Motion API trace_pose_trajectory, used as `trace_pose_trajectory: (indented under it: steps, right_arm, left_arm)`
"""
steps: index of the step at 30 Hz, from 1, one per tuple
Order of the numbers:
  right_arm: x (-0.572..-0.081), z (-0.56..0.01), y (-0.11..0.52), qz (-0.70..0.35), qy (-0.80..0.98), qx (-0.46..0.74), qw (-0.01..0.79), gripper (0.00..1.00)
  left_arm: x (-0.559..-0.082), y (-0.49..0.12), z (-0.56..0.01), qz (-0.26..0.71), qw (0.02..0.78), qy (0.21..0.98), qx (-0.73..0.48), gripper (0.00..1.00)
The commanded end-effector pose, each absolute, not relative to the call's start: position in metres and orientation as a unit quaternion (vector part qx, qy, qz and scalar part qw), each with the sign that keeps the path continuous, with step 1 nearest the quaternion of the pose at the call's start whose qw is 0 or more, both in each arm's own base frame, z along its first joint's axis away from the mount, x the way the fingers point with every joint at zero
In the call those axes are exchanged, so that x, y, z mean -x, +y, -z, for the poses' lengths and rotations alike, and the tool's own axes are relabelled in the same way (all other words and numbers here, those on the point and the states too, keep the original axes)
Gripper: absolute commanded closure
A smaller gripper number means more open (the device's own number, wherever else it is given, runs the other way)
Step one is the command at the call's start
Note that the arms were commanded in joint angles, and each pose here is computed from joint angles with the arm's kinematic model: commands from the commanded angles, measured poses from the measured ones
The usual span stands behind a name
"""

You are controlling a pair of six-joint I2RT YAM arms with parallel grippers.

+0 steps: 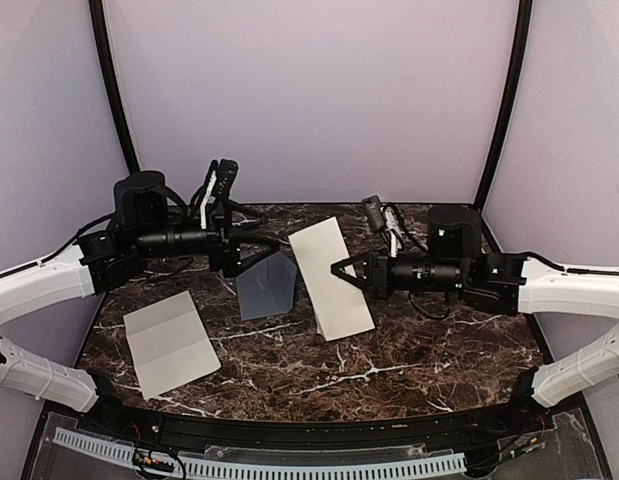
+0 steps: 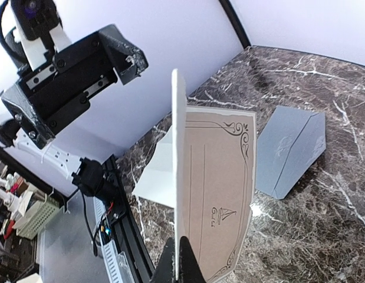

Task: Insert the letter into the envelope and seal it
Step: Fold the letter.

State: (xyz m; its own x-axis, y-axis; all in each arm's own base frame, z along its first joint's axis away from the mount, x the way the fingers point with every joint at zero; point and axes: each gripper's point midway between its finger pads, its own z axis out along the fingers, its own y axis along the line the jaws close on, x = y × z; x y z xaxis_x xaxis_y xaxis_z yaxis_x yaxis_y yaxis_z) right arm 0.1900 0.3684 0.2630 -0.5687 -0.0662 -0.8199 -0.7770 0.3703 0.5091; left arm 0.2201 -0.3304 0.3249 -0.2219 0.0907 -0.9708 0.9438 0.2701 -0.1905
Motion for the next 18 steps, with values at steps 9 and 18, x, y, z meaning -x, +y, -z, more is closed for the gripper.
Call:
trace_pose_trajectory:
  steps: [9,18]
  right_arm:
    - [-0.204,-0.348,0.356,-0.547,0.643,0.193,0.500,1.00]
    - [-0.181,-0.358,0.398,-0.540,0.624,0.252,0.506,1.00]
  left_arm:
    - [-0.204,-0.349,-0.327,0.534,0.434,0.595,-0.416,0.16]
    - [-0.199,-0.362,-0.313,0.550,0.395,0.607,-0.417,0.24]
